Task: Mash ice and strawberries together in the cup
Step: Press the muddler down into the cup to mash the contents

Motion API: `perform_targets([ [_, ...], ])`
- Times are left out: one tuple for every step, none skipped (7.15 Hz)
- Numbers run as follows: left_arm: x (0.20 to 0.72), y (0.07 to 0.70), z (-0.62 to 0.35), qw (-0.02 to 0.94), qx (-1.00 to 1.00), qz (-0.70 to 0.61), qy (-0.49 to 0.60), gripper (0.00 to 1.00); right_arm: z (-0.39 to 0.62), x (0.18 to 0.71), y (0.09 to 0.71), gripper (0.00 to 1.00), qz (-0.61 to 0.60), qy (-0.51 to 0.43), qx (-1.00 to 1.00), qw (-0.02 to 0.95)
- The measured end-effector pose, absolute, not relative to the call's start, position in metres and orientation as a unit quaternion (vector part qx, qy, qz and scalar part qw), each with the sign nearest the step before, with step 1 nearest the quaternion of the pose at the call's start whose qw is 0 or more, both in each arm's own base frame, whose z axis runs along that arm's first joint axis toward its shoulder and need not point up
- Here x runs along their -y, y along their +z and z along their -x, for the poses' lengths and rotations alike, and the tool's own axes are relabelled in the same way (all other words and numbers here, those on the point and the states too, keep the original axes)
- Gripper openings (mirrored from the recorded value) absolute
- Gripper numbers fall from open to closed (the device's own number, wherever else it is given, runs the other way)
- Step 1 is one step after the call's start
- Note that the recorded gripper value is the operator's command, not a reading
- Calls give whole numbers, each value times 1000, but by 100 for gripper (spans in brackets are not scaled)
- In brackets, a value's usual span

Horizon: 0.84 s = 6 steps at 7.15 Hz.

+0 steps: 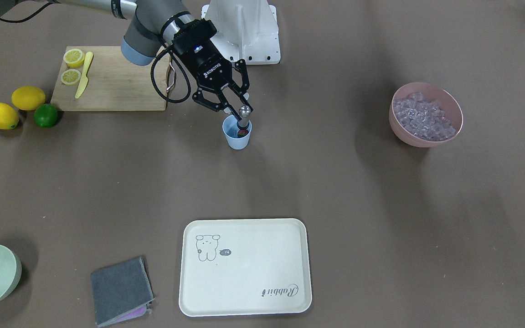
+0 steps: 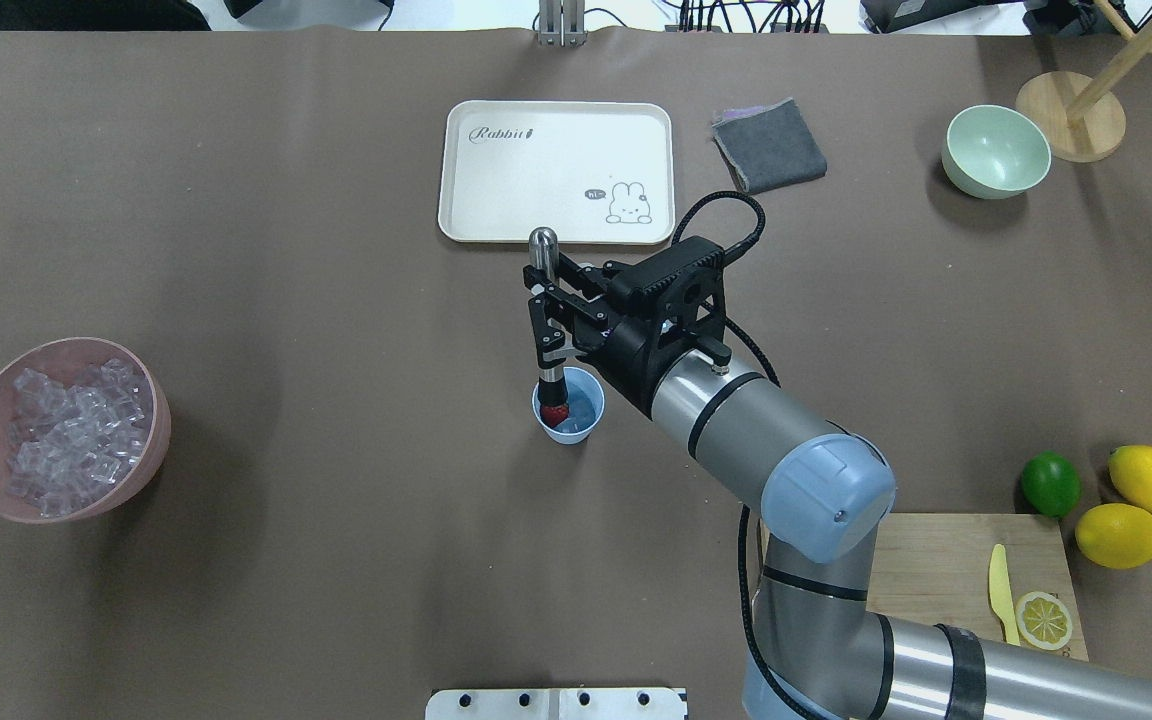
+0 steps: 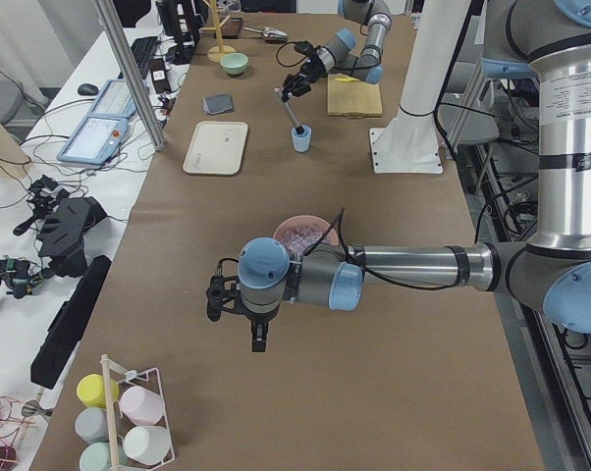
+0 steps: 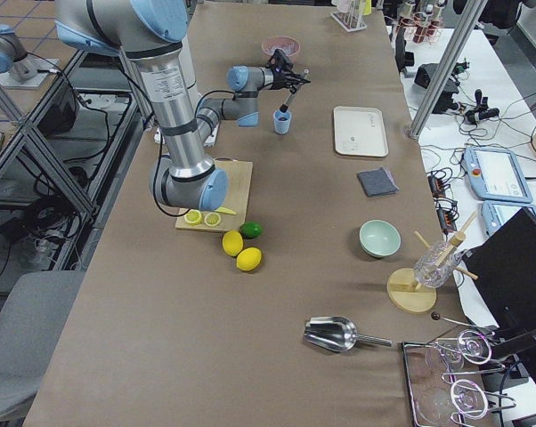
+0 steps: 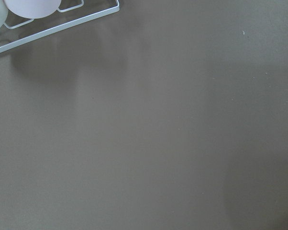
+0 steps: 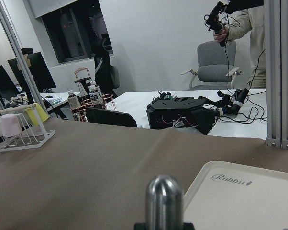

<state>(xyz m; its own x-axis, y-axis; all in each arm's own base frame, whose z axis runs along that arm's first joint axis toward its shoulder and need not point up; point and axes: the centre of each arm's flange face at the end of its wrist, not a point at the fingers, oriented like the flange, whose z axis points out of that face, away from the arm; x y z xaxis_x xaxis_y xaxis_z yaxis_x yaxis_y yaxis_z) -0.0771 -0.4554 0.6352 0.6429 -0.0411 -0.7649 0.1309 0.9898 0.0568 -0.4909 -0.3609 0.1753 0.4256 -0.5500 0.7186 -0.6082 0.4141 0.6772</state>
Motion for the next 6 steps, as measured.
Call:
perform_targets([
  [455, 634, 78, 905, -420, -55, -48, 98, 484, 364, 172, 0, -542, 23, 537, 646],
  [453, 634, 80, 904, -420, -56, -50, 98, 482, 365, 174, 0, -542, 23, 537, 646],
  [451, 635, 82, 904, -420, -56, -53, 98, 485, 362, 179, 0, -540, 19, 536, 649],
  [449, 636, 83, 905, -419, -56, -54, 98, 490, 356, 186, 0, -535, 15, 535, 653],
  [448, 636, 84, 905, -419, -56, -55, 98, 496, 350, 194, 0, -532, 11, 533, 658],
  [448, 636, 84, 904, -419, -56, -55, 98, 503, 347, 201, 0, -530, 9, 529, 663],
])
